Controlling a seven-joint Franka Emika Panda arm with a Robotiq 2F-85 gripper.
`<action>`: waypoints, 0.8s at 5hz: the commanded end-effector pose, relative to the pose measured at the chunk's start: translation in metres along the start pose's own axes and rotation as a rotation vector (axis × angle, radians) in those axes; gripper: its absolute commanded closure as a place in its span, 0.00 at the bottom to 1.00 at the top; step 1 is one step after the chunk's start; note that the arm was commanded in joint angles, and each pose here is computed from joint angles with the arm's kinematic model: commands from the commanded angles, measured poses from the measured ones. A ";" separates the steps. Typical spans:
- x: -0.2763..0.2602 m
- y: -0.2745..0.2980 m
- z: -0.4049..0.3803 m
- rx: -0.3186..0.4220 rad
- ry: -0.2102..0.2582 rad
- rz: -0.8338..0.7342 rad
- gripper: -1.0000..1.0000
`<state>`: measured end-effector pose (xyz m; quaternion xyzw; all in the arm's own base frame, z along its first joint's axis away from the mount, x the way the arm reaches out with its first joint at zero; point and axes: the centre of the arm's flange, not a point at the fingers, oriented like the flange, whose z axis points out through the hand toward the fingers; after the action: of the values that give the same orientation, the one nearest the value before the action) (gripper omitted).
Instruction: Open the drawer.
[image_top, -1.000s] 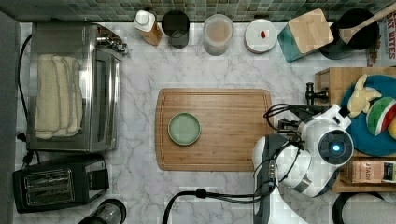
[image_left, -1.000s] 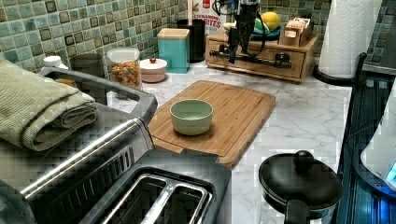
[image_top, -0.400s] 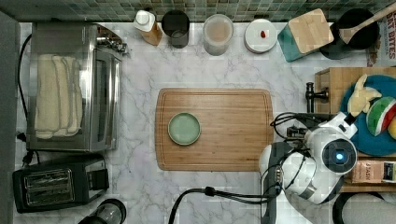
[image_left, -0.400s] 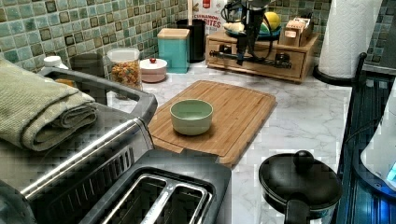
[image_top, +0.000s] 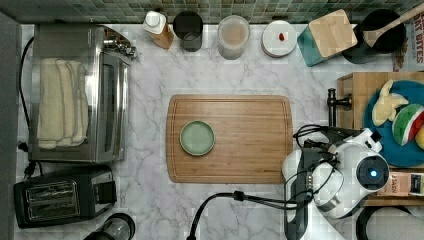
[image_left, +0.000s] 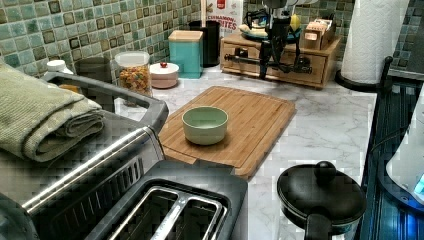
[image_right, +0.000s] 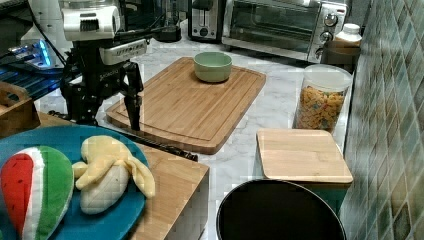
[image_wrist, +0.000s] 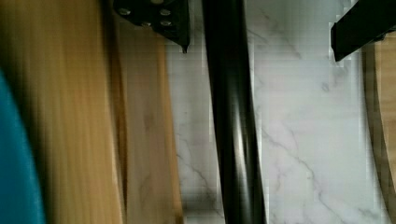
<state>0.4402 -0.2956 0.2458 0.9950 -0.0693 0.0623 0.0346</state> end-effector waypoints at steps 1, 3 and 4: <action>0.047 -0.036 -0.030 0.021 0.052 -0.094 0.00; 0.046 -0.126 -0.037 0.094 0.076 -0.148 0.00; 0.043 -0.190 -0.048 0.092 0.069 -0.174 0.00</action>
<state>0.4466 -0.2640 0.2454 0.9942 -0.0871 0.0607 0.0172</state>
